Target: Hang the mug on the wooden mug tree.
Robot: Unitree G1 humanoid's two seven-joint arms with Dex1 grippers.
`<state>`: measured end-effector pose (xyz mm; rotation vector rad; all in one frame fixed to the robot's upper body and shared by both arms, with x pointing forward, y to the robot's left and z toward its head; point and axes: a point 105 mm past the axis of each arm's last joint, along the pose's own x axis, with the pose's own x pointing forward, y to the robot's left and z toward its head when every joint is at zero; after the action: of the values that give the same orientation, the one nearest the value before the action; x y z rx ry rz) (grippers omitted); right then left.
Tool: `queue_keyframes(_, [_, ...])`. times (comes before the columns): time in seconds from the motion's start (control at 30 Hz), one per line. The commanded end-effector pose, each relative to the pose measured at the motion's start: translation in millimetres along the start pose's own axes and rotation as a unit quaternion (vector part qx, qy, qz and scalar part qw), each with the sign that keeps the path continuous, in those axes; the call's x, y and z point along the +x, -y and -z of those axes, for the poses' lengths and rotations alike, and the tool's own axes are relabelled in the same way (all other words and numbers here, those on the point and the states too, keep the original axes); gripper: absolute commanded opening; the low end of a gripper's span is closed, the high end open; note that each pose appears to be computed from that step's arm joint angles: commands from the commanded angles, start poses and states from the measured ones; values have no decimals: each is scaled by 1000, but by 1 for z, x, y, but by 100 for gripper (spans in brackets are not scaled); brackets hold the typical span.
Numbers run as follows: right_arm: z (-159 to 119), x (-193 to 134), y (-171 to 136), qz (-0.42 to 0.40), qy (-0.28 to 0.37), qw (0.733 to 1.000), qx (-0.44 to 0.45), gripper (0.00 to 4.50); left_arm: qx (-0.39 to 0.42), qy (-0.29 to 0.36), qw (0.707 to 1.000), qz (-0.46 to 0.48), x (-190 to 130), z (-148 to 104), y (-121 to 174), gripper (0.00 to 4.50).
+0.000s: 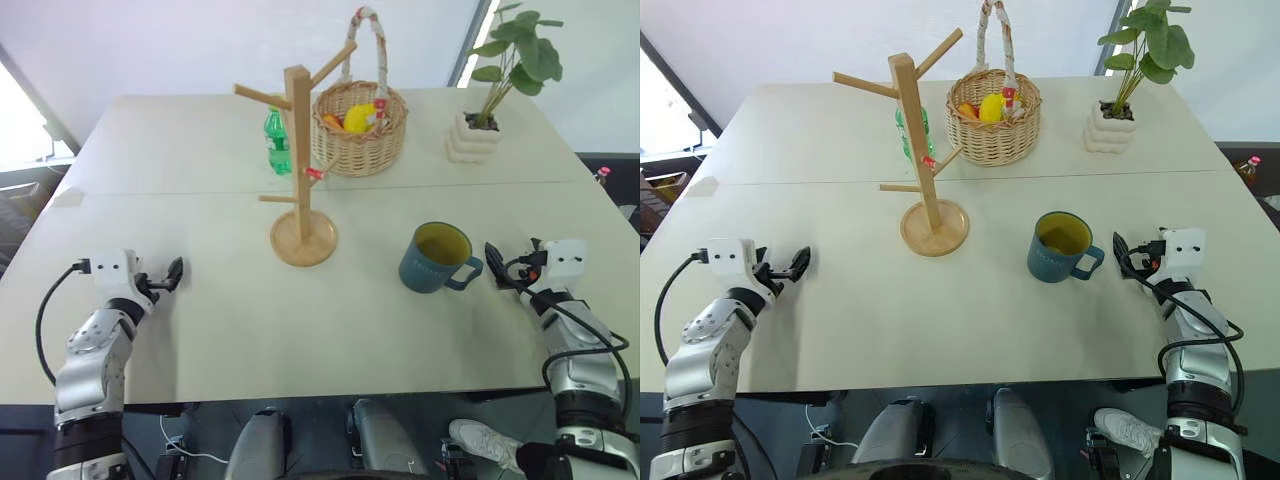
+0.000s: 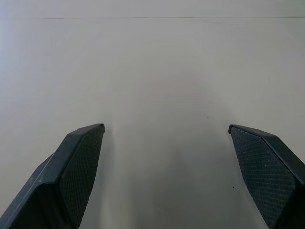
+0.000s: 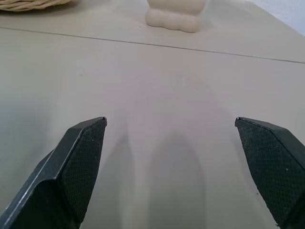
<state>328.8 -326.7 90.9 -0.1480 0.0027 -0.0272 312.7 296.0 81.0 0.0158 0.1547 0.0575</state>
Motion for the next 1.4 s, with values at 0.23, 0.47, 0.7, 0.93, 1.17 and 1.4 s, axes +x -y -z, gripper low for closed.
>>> queue_keyframes(0.23, [-11,1,8,20,25,999,-4,446,-1,32,999,0,3,-17,4,450])
queue_keyframes(0.47, [-11,-12,15,27,22,999,-14,446,-5,30,999,34,2,-16,19,450])
queue_keyframes(0.7, [-15,-41,23,42,21,999,-25,446,3,32,986,162,0,-19,66,450])
queue_keyframes(0.93, [-15,-69,16,31,12,999,-27,446,27,30,948,315,-16,-17,121,450])
queue_keyframes(1.17, [-22,-100,-10,-32,13,999,-5,446,79,30,894,441,-37,-12,163,450])
queue_keyframes(1.4, [-14,-107,-46,-74,-4,997,-19,446,104,53,846,521,-53,-13,194,450])
